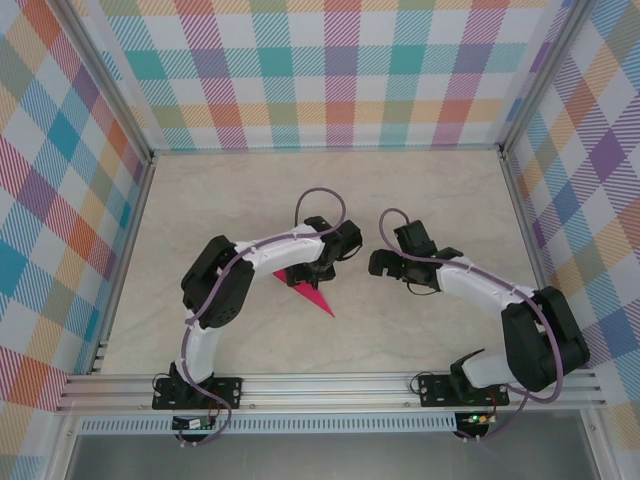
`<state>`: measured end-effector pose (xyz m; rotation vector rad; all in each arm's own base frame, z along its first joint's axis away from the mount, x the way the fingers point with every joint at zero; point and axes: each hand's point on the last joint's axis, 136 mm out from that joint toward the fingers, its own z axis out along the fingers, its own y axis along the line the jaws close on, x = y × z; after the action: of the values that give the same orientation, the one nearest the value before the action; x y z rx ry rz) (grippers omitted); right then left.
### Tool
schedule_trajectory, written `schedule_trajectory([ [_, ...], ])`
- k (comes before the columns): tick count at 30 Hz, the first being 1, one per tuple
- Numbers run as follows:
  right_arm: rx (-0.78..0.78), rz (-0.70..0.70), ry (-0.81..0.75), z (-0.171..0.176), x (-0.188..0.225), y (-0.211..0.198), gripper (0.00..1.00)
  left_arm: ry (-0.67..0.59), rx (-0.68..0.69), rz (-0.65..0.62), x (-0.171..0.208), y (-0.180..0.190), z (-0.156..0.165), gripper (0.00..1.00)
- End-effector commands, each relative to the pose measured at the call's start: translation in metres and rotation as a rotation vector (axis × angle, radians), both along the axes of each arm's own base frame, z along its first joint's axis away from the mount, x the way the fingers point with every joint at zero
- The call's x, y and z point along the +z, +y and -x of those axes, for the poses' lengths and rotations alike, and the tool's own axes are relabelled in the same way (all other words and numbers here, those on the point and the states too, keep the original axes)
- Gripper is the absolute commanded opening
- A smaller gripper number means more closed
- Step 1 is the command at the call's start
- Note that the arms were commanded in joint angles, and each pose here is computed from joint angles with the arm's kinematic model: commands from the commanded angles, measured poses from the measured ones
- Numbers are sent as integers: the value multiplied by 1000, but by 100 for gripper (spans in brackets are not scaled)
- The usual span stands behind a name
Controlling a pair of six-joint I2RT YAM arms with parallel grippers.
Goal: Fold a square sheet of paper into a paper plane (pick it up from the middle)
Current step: Turn over a paper plane at the center of the table.
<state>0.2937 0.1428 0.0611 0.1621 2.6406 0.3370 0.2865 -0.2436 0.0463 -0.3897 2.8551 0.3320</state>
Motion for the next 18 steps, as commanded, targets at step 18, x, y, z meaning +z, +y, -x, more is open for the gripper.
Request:
schedule_trajectory([
  [18,-4,-16,-11,-7,11,3,100,-31,69,-1,15,22,10,31],
])
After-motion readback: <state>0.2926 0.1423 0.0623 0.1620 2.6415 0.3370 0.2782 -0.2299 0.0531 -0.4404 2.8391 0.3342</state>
